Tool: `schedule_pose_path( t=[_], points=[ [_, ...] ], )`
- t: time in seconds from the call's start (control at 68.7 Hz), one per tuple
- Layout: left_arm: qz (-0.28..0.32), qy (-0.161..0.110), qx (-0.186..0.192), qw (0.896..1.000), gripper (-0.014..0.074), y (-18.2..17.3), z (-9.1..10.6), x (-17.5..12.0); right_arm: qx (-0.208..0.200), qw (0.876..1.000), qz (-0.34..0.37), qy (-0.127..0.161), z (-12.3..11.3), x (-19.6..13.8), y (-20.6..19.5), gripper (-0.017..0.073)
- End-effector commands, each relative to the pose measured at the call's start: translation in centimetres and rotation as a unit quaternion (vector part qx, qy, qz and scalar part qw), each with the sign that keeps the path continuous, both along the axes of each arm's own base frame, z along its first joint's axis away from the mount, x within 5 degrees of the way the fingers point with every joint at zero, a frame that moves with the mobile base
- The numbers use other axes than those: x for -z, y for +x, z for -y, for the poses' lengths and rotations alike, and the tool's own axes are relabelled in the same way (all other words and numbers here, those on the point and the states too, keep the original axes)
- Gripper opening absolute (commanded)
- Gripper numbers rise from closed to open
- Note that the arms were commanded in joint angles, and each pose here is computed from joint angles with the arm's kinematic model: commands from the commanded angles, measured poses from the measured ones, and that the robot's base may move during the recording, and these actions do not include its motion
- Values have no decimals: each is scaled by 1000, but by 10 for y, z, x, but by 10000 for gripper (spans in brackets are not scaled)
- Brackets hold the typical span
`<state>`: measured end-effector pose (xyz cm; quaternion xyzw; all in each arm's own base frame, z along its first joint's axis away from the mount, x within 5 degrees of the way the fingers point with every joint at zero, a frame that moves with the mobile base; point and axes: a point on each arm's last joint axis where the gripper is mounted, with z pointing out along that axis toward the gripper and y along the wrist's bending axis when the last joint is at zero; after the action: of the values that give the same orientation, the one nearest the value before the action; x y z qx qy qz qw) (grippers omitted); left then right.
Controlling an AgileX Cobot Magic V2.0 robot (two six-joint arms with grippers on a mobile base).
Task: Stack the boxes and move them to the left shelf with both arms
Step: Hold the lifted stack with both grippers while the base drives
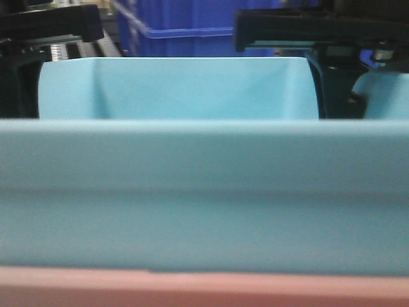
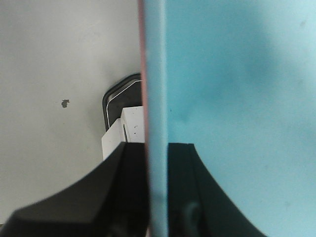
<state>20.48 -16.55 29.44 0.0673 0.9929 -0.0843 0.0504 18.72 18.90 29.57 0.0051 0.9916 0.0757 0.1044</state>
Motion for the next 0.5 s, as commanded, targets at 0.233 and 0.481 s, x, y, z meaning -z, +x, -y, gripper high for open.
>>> schedule_pose_path(
  t=[0.233,0.481],
  points=[
    [-13,20,14,1000,-10,-11,-8,-17,-5,999,34,-4,8,-18,0,57],
    [-13,20,14,1000,-10,-11,-8,-17,-5,999,34,-4,8,-18,0,57]
  ],
)
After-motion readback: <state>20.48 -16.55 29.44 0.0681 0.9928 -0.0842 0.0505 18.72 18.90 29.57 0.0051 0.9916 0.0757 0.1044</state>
